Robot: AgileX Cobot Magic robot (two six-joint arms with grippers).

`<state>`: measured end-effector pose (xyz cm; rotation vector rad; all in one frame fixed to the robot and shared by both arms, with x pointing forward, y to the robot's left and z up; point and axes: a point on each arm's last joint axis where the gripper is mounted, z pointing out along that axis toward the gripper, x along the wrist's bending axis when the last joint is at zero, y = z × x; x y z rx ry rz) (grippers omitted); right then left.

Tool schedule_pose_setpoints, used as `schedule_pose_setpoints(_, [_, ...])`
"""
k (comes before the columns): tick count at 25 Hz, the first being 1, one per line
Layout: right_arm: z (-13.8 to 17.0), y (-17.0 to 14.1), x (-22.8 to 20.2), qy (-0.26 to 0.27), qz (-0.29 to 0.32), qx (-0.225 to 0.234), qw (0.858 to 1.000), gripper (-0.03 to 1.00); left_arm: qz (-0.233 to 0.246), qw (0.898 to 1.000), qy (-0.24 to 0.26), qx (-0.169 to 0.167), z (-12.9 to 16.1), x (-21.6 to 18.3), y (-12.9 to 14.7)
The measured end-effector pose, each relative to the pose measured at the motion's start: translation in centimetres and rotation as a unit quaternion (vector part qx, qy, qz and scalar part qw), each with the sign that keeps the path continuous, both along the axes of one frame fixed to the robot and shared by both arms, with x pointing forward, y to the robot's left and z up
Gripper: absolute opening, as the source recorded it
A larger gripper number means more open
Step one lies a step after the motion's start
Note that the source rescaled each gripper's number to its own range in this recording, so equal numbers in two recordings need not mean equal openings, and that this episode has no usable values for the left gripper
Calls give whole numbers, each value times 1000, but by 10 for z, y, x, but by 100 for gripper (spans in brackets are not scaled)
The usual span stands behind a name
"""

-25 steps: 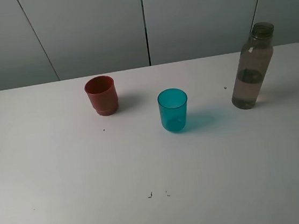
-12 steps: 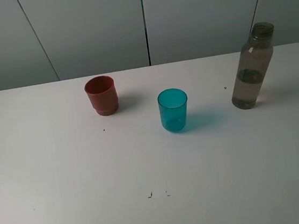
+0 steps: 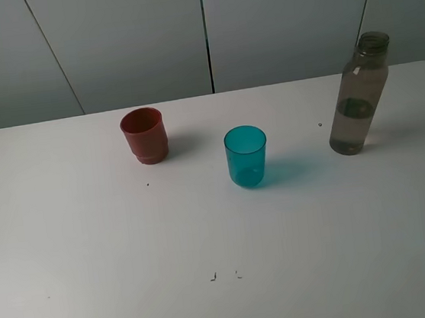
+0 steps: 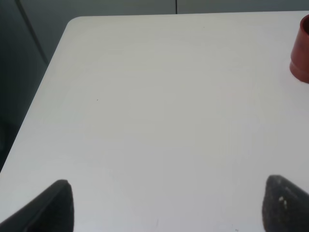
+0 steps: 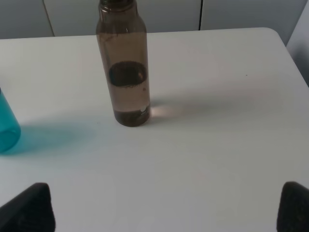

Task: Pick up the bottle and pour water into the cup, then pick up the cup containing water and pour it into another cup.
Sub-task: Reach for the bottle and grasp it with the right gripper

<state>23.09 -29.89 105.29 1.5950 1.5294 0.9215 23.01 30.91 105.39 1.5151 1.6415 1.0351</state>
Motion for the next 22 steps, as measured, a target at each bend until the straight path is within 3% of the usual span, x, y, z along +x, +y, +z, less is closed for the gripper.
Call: schedule_pose_setpoints(22, [0,0,0,0,0,0,1000,100,0,1000,0,0,0,0,0])
